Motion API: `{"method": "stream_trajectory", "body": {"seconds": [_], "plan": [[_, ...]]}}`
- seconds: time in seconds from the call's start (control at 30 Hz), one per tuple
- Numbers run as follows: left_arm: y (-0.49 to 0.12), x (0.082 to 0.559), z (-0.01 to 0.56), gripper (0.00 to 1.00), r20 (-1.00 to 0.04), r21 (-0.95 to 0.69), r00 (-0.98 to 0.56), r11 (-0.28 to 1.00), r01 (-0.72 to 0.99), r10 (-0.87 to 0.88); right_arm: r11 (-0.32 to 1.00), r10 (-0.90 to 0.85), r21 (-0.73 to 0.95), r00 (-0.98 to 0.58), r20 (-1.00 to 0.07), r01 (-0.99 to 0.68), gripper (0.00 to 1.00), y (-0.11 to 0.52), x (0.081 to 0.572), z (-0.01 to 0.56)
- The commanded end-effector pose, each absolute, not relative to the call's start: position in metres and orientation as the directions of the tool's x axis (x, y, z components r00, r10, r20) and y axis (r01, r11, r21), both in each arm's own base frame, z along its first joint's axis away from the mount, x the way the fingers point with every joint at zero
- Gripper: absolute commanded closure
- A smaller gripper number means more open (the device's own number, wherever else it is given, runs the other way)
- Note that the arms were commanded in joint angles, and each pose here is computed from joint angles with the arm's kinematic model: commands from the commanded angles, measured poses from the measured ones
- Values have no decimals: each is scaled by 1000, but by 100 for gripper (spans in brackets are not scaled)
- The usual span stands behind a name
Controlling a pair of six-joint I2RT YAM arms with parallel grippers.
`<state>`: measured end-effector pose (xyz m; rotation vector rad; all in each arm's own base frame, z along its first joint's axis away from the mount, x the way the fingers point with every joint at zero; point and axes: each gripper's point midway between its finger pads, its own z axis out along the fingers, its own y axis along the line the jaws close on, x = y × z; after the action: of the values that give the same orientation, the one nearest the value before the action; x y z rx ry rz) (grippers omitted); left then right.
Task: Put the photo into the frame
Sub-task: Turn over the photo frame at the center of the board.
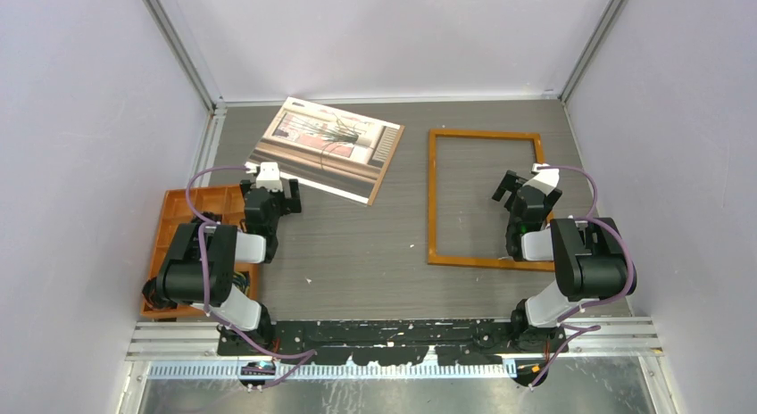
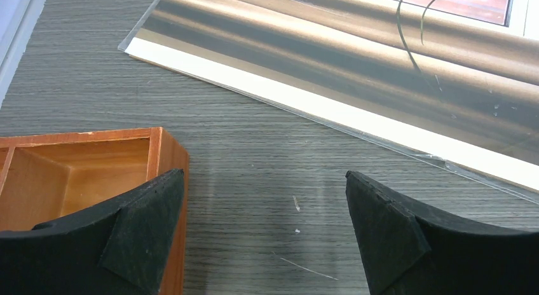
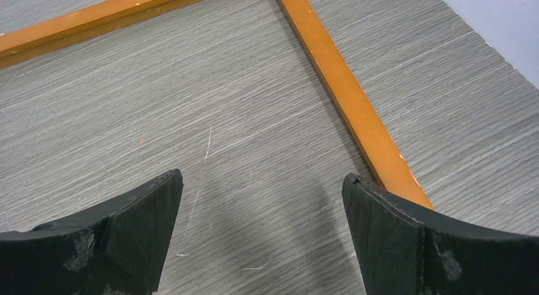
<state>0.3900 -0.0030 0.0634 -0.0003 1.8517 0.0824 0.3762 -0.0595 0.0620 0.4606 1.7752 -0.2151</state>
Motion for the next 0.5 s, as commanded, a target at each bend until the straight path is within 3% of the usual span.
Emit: {"method": "stream_trajectory", "body": {"seconds": [0.0, 0.17, 0.37, 0.47], "plan": [[0, 394, 74, 0, -970, 54, -241, 997, -60, 38, 898, 189, 110, -147, -971, 425, 0, -62, 380, 74], [-3, 398, 80, 0, -967, 49, -251, 998, -31, 39, 896, 190, 111, -145, -971, 429, 0, -63, 381, 75], [-3, 425, 119, 0, -862, 92, -498, 996, 20, 90, 763, 263, 100, -165, -950, 638, 0, -93, 369, 119], [-10, 423, 132, 0, -818, 93, -562, 992, 84, 124, 753, 333, 153, -169, -928, 640, 0, -86, 379, 156]]}}
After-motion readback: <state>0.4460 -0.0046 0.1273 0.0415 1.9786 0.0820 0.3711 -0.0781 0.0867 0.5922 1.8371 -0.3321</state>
